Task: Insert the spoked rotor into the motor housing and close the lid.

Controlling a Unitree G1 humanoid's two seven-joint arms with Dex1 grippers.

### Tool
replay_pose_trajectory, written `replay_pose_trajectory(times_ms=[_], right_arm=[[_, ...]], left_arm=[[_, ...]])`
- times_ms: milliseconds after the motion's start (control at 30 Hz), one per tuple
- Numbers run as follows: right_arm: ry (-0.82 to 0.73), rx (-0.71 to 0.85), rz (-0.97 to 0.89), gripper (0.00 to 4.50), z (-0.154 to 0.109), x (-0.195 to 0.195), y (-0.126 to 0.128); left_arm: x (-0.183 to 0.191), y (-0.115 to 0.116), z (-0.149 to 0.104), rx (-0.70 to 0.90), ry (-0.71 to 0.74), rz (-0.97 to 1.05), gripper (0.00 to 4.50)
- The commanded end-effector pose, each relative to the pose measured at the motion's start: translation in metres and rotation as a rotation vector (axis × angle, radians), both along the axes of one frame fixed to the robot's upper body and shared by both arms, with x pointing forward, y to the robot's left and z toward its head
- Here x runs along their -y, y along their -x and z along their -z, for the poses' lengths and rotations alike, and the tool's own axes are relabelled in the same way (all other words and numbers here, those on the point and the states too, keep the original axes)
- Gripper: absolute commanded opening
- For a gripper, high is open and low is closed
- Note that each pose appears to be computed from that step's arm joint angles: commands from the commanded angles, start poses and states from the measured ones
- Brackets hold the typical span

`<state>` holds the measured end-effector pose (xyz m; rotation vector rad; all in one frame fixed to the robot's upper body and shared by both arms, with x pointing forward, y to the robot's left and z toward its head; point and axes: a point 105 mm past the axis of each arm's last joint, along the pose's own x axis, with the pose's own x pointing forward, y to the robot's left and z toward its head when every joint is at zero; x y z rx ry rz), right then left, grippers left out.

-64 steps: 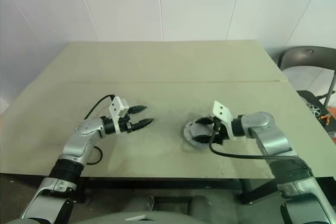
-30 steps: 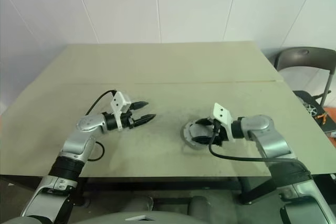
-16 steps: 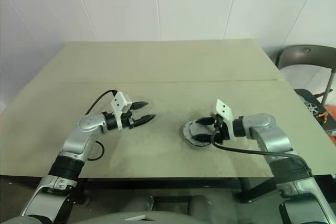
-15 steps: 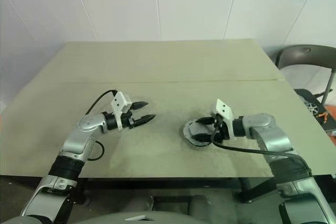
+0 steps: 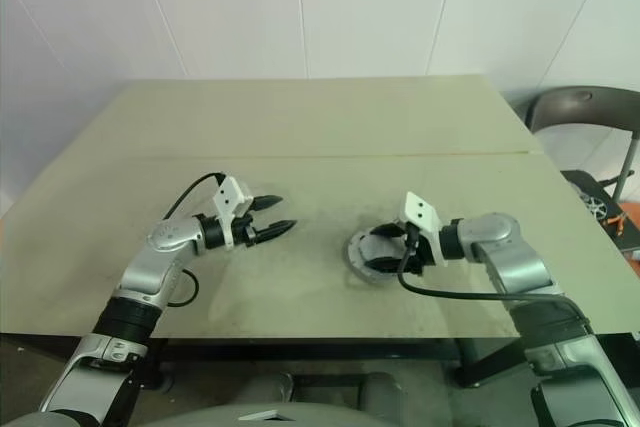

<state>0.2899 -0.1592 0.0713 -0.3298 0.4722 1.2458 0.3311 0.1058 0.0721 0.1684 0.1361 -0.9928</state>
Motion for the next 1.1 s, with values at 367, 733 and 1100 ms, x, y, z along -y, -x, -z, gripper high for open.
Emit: replay_pose_trajectory(times_ms=[367, 733, 1100], right_arm=[[0.039, -0.046, 0.028, 3.04, 0.007, 0.013, 0.000], [0.023, -0.063, 0.040, 3.04, 0.010, 0.010, 0.002], [0.054, -0.030, 0.056, 3.04, 0.014, 0.012, -0.004]], left_arm=[[0.000, -0.003, -0.007, 0.047, -0.013, 0.009, 3.37], [0.000, -0.005, -0.006, 0.046, -0.018, 0.016, 3.37], [0.000, -0.006, -0.006, 0.052, -0.019, 0.016, 3.37]])
